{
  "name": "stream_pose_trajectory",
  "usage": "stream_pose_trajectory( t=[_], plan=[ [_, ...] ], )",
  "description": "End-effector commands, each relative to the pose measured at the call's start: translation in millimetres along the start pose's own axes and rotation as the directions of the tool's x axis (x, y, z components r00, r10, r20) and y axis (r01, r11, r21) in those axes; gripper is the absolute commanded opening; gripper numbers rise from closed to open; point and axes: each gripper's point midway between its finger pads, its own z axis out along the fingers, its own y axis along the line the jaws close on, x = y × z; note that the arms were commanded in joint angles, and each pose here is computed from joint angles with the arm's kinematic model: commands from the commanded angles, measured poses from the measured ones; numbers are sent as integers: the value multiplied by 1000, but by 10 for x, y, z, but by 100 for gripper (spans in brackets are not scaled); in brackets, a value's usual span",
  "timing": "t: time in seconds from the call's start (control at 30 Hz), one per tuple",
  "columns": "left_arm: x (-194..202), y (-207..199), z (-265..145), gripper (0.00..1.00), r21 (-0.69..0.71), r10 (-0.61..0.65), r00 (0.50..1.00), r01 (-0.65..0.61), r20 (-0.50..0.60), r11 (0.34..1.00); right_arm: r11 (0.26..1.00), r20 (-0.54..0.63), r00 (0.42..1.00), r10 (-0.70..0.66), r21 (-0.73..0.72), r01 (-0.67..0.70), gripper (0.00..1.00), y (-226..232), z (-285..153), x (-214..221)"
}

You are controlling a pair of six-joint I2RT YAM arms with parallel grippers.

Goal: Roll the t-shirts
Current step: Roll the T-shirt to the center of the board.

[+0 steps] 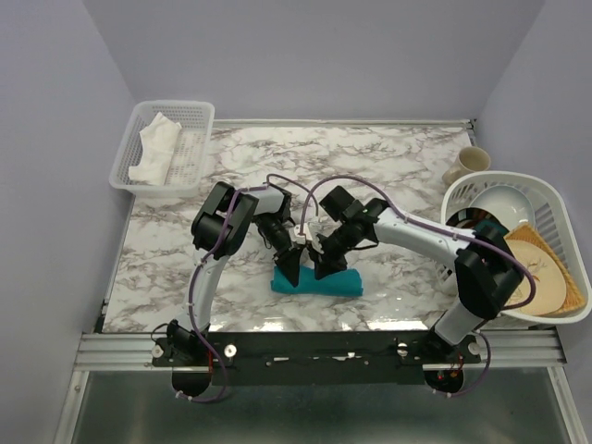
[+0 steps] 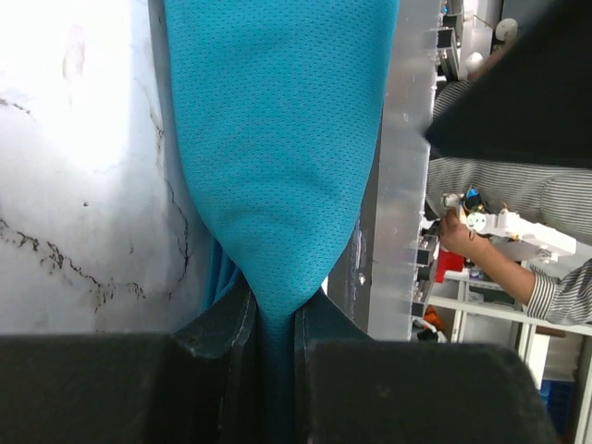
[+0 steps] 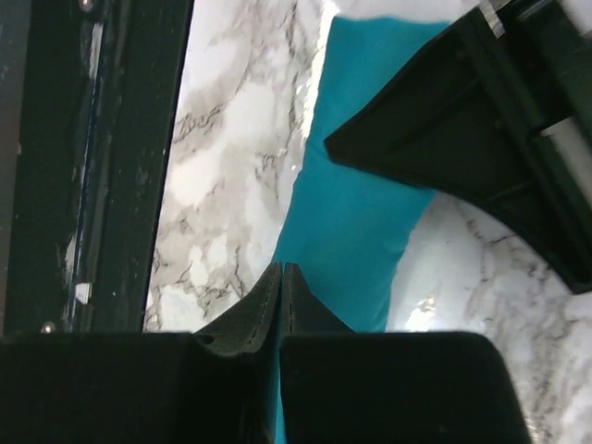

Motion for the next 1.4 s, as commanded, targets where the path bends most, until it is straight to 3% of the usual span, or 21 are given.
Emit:
stream_pose_trajectory(
  t=[0.0, 0.2, 0.33, 0.63, 0.87, 0.9, 0.93, 1.2, 1.37],
  plan=[
    [75, 209, -16, 10, -56, 38, 999, -40, -37, 998, 994, -82, 997, -15, -114, 5, 10, 184, 71, 227],
    [74, 229, -16, 10, -69, 30, 999, -33, -36, 997, 995, -264, 964, -30, -97, 5, 10, 119, 165, 808],
    [92, 251, -15, 10, -77, 16, 999, -19, -43, 997, 997, -325, 945, -41, -77, 17, 10, 138, 178, 1080],
    [174, 311, -25, 10, -116, -14, 997, 5, -74, 993, 998, -334, 942, 24, -43, -41, 10, 59, 5, 1266],
    [158, 364, -15, 10, -132, -47, 996, 37, -73, 991, 998, -234, 972, 17, -58, -32, 12, 4, -273, 1001],
    [154, 373, -11, 10, -129, -52, 996, 42, -73, 991, 998, -231, 973, -1, -61, -13, 15, 8, -305, 979],
    [145, 374, -14, 10, -128, -46, 996, 36, -73, 991, 999, -226, 974, -10, -54, -2, 99, 4, -326, 959],
    [105, 313, -3, 11, -76, -37, 998, 32, -59, 997, 968, -115, 981, -158, 177, 176, 100, -34, -469, 749],
    [94, 308, -5, 11, -76, -34, 998, 30, -56, 997, 977, -110, 988, -109, 173, 127, 100, -39, -443, 762]
  ],
)
